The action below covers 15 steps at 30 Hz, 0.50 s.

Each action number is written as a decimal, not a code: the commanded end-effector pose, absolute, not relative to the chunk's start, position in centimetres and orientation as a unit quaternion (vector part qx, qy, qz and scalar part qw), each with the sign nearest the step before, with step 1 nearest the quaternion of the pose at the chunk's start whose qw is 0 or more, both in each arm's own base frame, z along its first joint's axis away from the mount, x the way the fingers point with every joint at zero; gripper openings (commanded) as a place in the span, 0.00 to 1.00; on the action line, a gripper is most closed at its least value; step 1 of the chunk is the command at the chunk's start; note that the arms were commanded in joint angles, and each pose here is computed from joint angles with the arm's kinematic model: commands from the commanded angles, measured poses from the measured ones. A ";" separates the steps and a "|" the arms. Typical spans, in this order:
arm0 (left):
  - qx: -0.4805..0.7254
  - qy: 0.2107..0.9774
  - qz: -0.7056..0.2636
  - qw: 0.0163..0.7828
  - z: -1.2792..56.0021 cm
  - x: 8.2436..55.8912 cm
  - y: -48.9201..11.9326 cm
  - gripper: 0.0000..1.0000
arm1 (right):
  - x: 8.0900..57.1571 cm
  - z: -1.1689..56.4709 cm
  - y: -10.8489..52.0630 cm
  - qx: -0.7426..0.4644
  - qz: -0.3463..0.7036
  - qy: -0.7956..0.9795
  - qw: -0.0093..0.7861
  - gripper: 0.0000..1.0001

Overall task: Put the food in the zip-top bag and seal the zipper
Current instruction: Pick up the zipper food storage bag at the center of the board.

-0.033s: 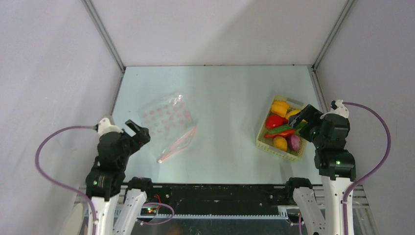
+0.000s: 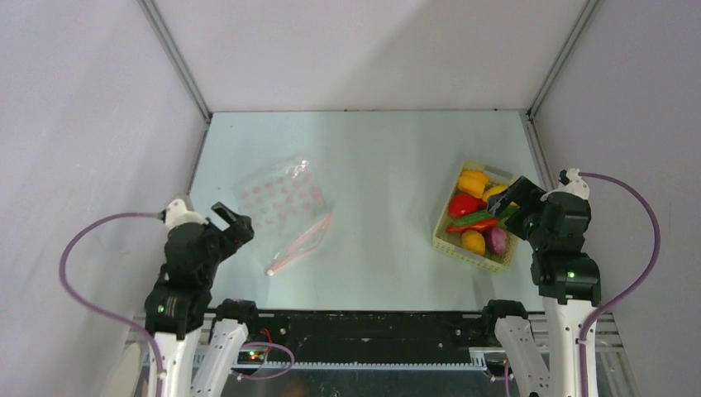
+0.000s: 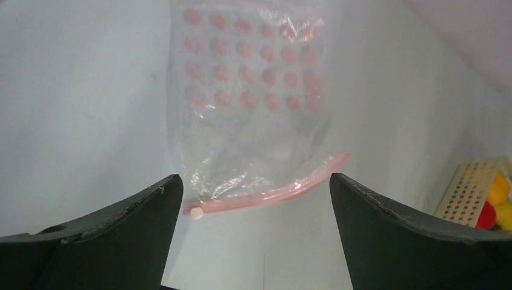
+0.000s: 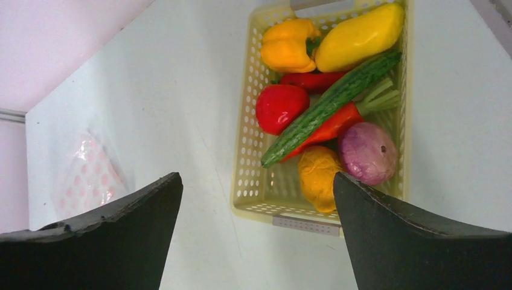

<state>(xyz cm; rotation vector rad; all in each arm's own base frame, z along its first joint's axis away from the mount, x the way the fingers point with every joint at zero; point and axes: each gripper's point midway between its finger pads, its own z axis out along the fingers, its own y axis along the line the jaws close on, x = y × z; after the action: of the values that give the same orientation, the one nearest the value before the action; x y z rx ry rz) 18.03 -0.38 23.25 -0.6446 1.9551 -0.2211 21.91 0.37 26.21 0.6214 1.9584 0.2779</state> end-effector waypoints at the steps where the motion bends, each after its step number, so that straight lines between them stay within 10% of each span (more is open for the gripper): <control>1: -0.235 0.836 -0.168 0.467 21.0 21.1 -4.0 0.98 | 22.2 29.4 1.9 0.208 0.156 0.790 0.555 1.00; 15: -0.002 0.927 0.002 0.376 12.3 26.5 -10.0 0.98 | 22.6 28.5 6.3 0.099 0.254 0.790 0.550 1.00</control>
<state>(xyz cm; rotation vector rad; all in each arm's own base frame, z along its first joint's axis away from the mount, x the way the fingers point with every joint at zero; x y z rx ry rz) 24.31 -11.18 12.17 -0.1268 2.4064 -0.2162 22.41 4.99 26.93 0.3569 1.9226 0.5350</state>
